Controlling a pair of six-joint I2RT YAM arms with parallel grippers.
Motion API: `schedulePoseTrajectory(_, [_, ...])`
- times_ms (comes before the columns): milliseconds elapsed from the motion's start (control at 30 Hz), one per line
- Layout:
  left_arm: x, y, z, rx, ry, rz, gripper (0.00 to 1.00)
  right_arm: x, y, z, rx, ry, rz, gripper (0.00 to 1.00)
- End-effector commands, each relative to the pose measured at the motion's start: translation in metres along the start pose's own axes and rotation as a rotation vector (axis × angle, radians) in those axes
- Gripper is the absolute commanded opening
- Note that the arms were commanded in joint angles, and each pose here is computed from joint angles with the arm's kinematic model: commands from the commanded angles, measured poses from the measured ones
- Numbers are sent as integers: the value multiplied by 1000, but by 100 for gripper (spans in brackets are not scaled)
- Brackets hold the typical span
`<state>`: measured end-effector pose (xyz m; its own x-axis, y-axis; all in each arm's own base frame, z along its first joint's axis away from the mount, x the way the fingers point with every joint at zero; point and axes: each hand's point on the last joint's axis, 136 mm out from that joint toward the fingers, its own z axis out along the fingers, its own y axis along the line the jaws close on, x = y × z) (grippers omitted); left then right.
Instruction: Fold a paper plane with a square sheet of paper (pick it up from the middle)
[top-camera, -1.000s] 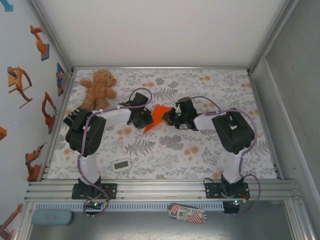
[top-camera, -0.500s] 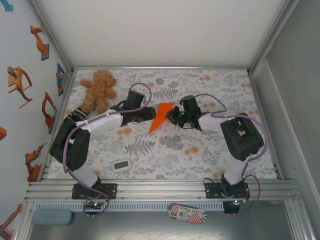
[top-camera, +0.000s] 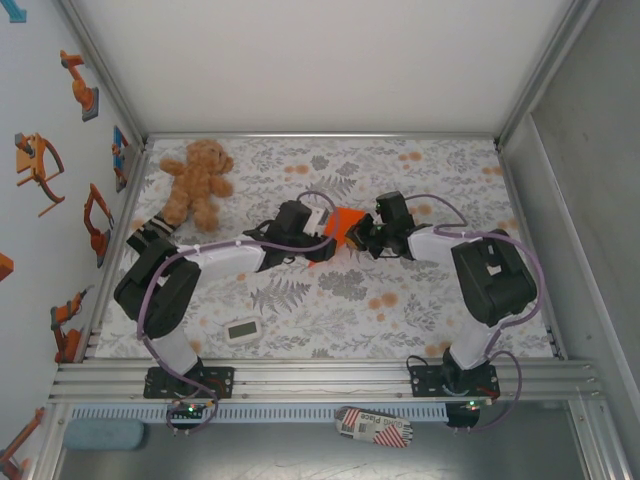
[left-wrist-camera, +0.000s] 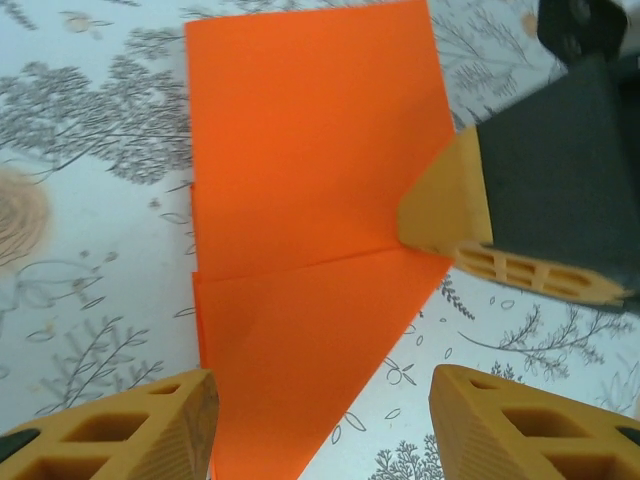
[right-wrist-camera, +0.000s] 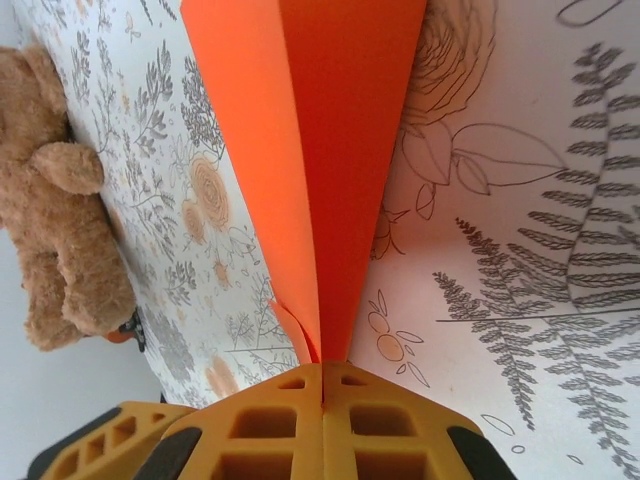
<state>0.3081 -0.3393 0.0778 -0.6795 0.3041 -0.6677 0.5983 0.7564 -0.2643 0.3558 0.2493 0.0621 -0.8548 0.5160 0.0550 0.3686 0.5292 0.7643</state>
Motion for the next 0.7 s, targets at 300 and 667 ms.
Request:
schedulePoseTrajectory(300, [-4,-13,30,-27,-83,437,54,-4,1,-18,-13,9,108,0])
schedulePoseTrajectory(667, [-1,-7,46,-76,-118,521,42,-3,2,-22,-1,17,95,0])
